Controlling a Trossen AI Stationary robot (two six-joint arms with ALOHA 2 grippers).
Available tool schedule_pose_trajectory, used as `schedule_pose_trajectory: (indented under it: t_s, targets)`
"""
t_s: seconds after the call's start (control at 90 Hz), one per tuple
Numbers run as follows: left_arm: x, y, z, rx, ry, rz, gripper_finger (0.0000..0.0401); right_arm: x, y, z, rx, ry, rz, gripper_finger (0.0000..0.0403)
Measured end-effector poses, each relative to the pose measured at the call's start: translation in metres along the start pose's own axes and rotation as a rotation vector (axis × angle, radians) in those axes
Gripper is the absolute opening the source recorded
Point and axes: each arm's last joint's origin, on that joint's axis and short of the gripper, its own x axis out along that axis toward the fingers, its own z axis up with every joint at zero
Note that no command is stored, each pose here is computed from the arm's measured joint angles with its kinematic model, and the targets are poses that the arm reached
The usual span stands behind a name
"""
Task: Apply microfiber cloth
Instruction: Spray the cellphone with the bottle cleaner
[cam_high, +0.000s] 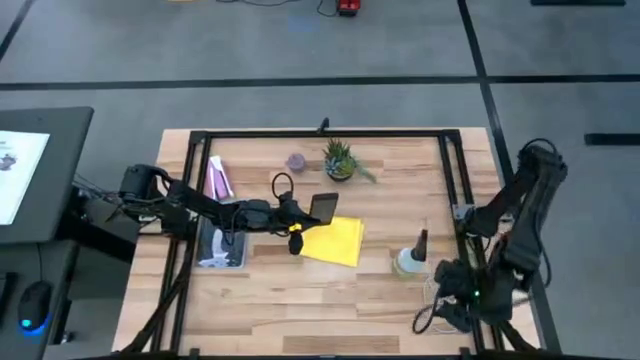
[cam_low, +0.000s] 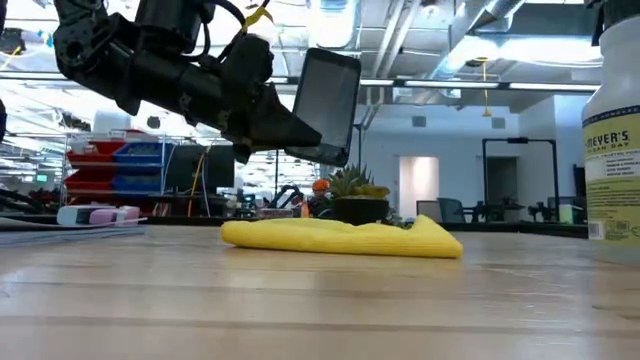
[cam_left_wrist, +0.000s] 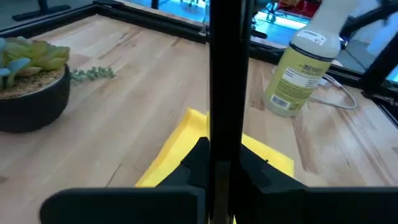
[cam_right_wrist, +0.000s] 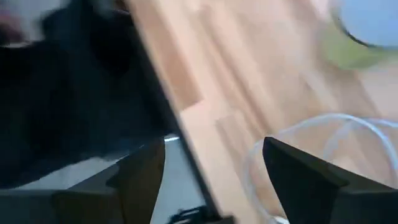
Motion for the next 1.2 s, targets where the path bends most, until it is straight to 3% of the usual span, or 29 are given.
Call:
schedule_pose_trajectory:
  t_s: [0.333, 0.589, 0.7, 0.911, 1.2]
  targets:
    - [0.0, 0.0, 0.0, 0.031, 0.005, -0.008, 0.0009, 0.013, -0.025, -0.046, -0.061, -0.443, -0.235, 0.026]
    - [0.0, 0.001, 0.0, 0.029, 0.004, -0.004, 0.0009, 0.012, -0.032, -0.035, -0.161, -0.495, -0.366, 0.026]
    - [0.0, 0.002, 0.0, 0.014, 0.004, -0.003, 0.0009, 0.002, -0.04, -0.026, -0.145, -0.524, -0.415, 0.026]
    - [0.0, 0.002, 0.0, 0.011, 0.004, -0.003, 0.0009, -0.008, -0.042, -0.011, -0.179, -0.612, -0.381, 0.026]
    - [0.0, 0.002, 0.0, 0.0, 0.004, -0.002, 0.0009, 0.002, -0.038, 0.009, -0.206, -0.622, -0.435, 0.0282]
